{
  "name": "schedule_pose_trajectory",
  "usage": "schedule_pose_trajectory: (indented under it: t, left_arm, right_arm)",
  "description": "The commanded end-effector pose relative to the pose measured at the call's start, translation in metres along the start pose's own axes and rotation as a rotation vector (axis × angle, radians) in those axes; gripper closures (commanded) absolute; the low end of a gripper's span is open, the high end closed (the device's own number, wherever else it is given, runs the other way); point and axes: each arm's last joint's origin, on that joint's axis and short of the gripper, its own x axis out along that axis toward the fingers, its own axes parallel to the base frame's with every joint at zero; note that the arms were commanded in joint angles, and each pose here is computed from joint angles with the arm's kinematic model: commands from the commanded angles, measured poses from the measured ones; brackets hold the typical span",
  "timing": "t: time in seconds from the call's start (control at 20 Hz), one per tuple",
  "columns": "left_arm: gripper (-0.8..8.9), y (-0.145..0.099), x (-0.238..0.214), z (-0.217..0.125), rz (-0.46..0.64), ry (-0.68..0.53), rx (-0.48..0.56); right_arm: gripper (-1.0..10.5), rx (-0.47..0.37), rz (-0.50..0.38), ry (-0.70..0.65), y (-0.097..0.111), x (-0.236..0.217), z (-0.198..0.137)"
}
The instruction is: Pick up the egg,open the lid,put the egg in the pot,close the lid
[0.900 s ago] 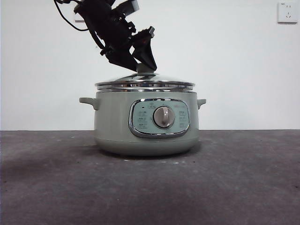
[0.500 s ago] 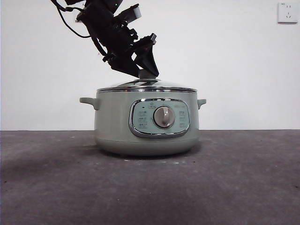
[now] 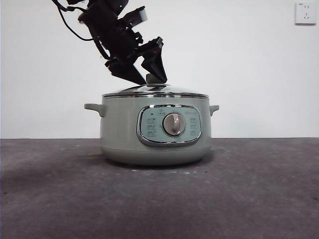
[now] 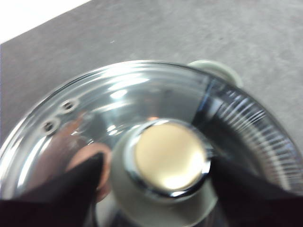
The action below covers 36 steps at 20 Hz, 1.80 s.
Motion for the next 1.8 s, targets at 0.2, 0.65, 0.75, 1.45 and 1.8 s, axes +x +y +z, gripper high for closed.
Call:
schedule_pose_trajectory:
  t: [0.2, 0.65, 0.75, 1.45, 1.8]
  left_arm:
    - [3.03, 0.001, -0.003, 0.000, 0.006, 0.003, -0.002]
    - [3.16, -0.030, -0.124, 0.031, -0.038, -0.044, -0.035]
    - [4.53, -0.041, -0.160, 0.029, -0.055, -0.017, -0.059]
    - [8.17, -0.084, -0.293, 0.009, -0.065, -0.073, -0.173]
    - [8.17, -0.083, -0.295, 0.004, -0.057, -0.035, -0.175]
  right_arm:
    - [9.6, -0.009, -0.005, 0.032, 0.000, 0.002, -0.004]
    - [9.6, -0.011, -0.005, 0.032, 0.000, 0.002, -0.004]
    - [9.6, -0.011, -0.005, 0.032, 0.000, 0.002, -0.004]
    - [9.5, -0.011, -0.012, 0.033, 0.000, 0.002, -0.003]
    - [9.5, -0.011, -0.013, 0.033, 0.000, 0.002, -0.003]
